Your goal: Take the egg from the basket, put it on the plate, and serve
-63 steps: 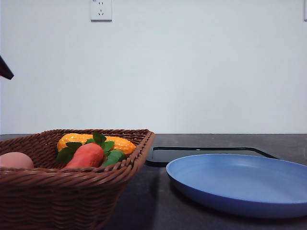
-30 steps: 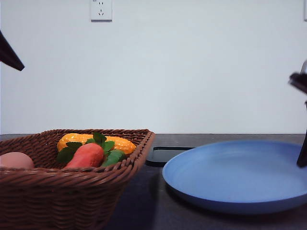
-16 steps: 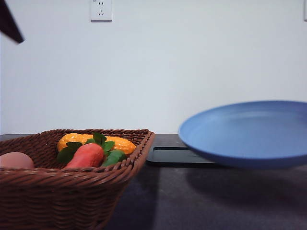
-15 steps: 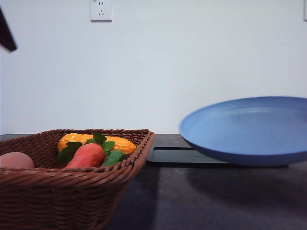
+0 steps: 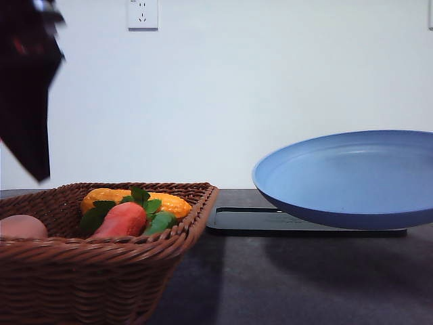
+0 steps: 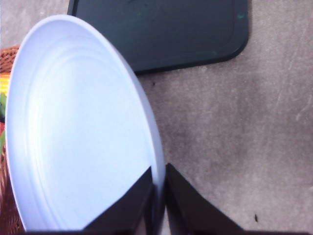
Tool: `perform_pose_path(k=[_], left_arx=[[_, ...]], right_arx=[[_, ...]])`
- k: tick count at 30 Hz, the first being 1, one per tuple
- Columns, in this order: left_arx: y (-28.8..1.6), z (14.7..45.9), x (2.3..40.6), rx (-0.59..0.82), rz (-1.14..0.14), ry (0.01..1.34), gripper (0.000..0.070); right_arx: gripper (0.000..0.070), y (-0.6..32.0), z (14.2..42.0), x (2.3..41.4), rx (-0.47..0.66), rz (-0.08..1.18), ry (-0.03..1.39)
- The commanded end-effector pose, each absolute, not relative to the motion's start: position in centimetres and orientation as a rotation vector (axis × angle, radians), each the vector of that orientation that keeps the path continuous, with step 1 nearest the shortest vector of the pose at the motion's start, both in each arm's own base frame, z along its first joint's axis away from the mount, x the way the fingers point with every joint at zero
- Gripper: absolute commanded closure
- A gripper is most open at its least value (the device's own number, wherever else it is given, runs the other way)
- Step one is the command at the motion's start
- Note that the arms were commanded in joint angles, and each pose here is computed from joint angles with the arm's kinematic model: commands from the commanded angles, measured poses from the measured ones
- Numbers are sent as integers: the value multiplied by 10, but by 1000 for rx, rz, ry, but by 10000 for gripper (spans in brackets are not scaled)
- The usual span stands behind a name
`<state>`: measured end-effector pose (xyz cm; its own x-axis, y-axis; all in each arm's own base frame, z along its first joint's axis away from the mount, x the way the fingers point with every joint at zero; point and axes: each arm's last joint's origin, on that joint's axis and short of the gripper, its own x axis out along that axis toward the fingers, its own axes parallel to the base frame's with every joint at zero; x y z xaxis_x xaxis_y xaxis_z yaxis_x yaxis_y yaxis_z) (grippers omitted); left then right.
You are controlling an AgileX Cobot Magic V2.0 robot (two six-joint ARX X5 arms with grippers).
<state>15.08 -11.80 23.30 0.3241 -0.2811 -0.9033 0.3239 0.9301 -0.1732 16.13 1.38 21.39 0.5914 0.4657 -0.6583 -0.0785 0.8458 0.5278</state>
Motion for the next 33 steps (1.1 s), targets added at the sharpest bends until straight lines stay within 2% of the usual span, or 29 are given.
perform_pose_path(k=[1, 10, 17, 26, 29, 33], left_arx=[[-124, 229, 156, 51, -381, 1199, 274], [-138, 205, 173, 83, -354, 1270, 275], [-142, 199, 179, 85, -361, 1262, 275], [-144, 191, 181, 165, -401, 1279, 279], [-144, 191, 182, 182, -411, 1278, 306], [-144, 191, 181, 186, -415, 1278, 383]], right_arx=[[700, 14, 218, 163, 484, 337, 872], [700, 14, 218, 163, 483, 337, 872], [700, 14, 218, 163, 483, 338, 871], [700, 14, 218, 164, 482, 339, 865], [700, 14, 218, 164, 482, 339, 865], [700, 14, 218, 164, 481, 339, 865]])
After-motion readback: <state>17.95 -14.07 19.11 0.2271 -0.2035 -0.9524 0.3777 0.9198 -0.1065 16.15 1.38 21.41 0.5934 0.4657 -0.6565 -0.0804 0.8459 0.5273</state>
